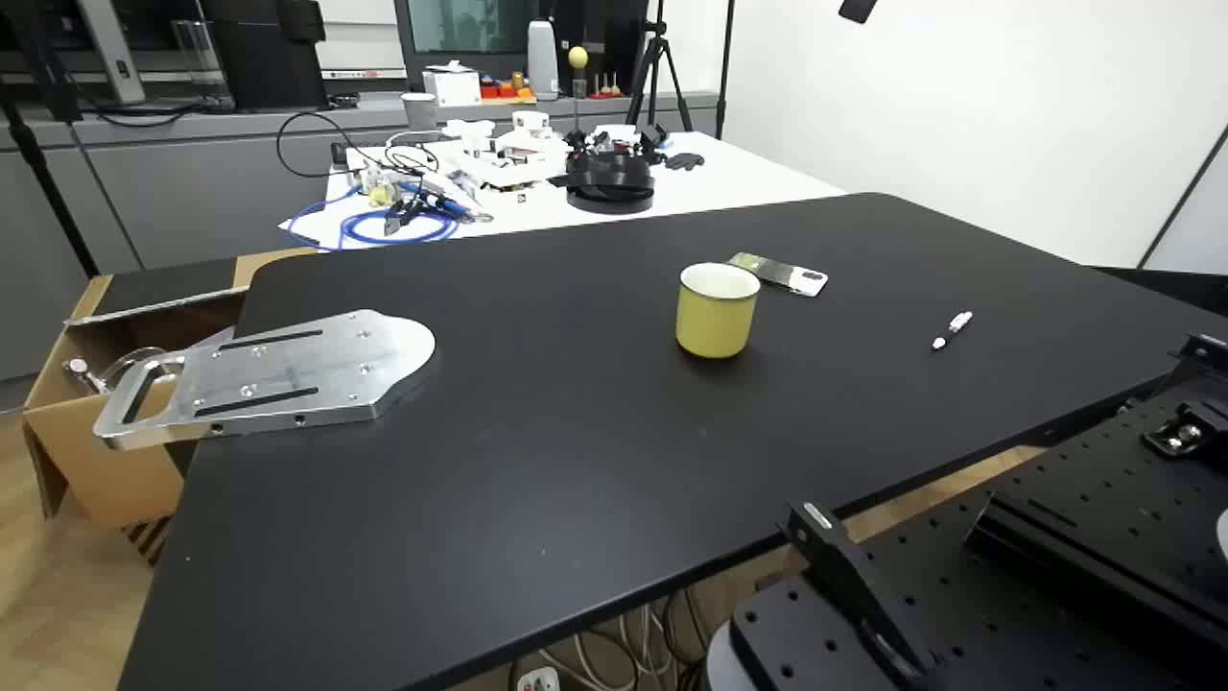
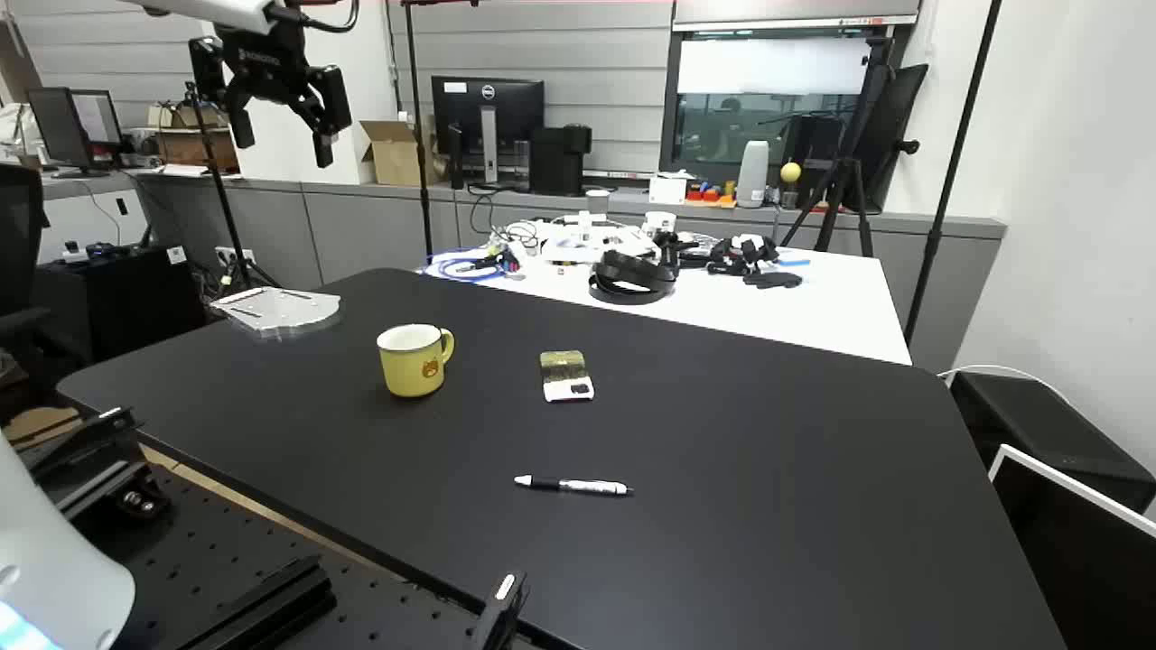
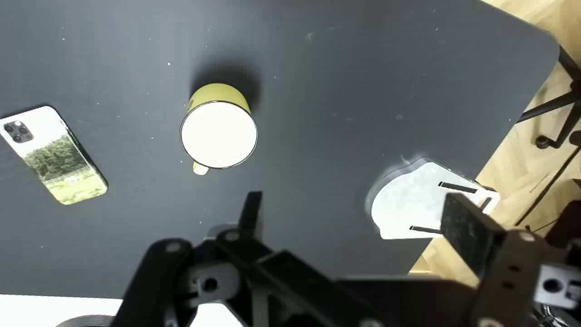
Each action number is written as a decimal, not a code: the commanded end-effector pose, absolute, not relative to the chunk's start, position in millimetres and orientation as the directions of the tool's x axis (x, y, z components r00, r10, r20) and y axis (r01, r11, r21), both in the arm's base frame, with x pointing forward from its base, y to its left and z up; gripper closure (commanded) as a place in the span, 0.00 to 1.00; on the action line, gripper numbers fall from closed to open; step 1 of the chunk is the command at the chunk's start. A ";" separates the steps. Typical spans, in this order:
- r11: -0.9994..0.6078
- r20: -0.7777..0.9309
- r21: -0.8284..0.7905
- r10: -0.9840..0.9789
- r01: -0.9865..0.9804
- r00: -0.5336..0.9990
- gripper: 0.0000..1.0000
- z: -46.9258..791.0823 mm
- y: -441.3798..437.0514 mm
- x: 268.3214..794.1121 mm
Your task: Place the pen inside the yellow mug
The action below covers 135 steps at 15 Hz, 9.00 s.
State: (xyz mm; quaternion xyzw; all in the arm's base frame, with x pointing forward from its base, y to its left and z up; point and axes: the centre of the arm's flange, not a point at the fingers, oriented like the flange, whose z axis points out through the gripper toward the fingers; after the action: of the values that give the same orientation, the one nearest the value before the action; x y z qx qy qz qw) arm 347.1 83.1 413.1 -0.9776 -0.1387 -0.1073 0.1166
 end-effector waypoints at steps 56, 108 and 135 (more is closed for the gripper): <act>-0.178 0.079 -0.110 -0.982 -0.978 0.170 0.00 223.0 -188.4 361.6; -0.234 0.043 -0.081 -0.972 -0.969 0.232 0.00 110.3 -204.2 376.1; -0.267 0.049 -0.058 -0.963 -0.962 0.264 0.48 54.9 -211.8 385.2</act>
State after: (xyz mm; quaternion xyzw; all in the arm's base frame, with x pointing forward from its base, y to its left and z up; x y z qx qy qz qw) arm 380.9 -206.0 69.1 -0.8008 0.5982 -0.0271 0.0112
